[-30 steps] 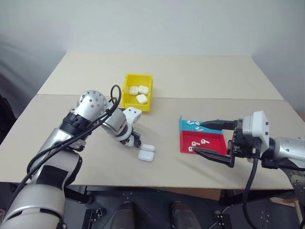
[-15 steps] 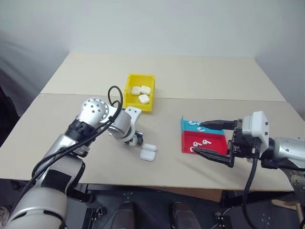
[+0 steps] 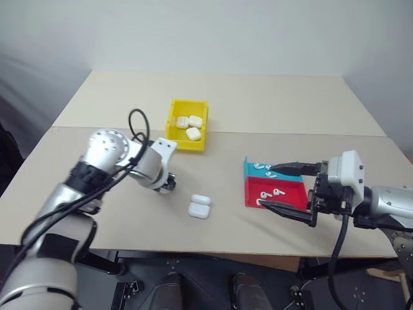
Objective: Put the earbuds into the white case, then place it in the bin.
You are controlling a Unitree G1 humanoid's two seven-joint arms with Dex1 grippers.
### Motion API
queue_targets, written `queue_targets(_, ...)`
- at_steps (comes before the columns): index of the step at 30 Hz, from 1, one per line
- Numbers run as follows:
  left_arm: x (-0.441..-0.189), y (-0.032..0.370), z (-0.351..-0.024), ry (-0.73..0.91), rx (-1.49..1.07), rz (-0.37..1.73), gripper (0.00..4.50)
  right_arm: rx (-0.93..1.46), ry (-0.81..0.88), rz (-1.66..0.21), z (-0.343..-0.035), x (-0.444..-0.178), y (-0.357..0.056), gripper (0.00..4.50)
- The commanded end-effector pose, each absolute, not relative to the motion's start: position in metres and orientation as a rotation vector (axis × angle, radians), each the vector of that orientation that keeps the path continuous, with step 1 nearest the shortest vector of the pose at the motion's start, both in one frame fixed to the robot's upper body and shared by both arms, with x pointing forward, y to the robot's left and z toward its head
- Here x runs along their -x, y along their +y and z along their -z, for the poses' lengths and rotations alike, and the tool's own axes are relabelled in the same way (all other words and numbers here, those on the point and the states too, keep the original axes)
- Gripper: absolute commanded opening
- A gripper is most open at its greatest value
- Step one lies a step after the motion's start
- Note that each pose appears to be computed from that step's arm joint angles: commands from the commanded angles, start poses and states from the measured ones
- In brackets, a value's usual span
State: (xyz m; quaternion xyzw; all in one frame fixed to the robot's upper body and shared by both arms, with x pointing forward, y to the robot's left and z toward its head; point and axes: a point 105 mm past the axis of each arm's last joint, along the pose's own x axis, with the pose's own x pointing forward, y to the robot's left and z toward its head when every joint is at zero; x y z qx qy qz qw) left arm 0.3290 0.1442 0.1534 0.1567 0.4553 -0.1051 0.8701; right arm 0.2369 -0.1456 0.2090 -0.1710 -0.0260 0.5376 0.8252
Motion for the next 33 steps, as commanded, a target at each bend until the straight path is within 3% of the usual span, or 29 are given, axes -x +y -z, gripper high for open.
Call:
queue_targets(1,-0.319,0.128,-0.196,0.667,-0.349,0.41,2.81,0.373,-0.114,-1.148,-0.219,-0.236,-0.142,4.5)
queue_targets(5,-0.319,0.118,-0.221,0.368,-0.224,0.559,2.81,0.364,-0.125,-1.15,-0.22,-0.239,-0.141,4.5)
queue_targets(9,-0.299,0.1,-0.246,-0.001,-0.022,0.932,2.81,0.367,-0.132,-1.153,-0.222,-0.241,-0.14,4.5)
queue_targets(11,-0.29,0.099,-0.247,-0.096,0.002,1.049,2.81,0.371,-0.133,-1.155,-0.224,-0.241,-0.14,4.5)
queue_targets(21,-0.26,0.09,-0.246,-0.326,0.004,1.486,2.81,0.42,-0.109,-1.163,-0.227,-0.245,-0.145,4.5)
queue_targets(28,-0.251,0.081,-0.246,-0.408,0.026,1.603,2.81,0.559,0.083,-1.068,-0.214,-0.268,-0.157,4.5)
queue_targets(33,-0.25,0.083,-0.244,-0.42,0.02,1.637,2.81,0.61,0.241,-1.1,-0.206,-0.273,-0.159,4.5)
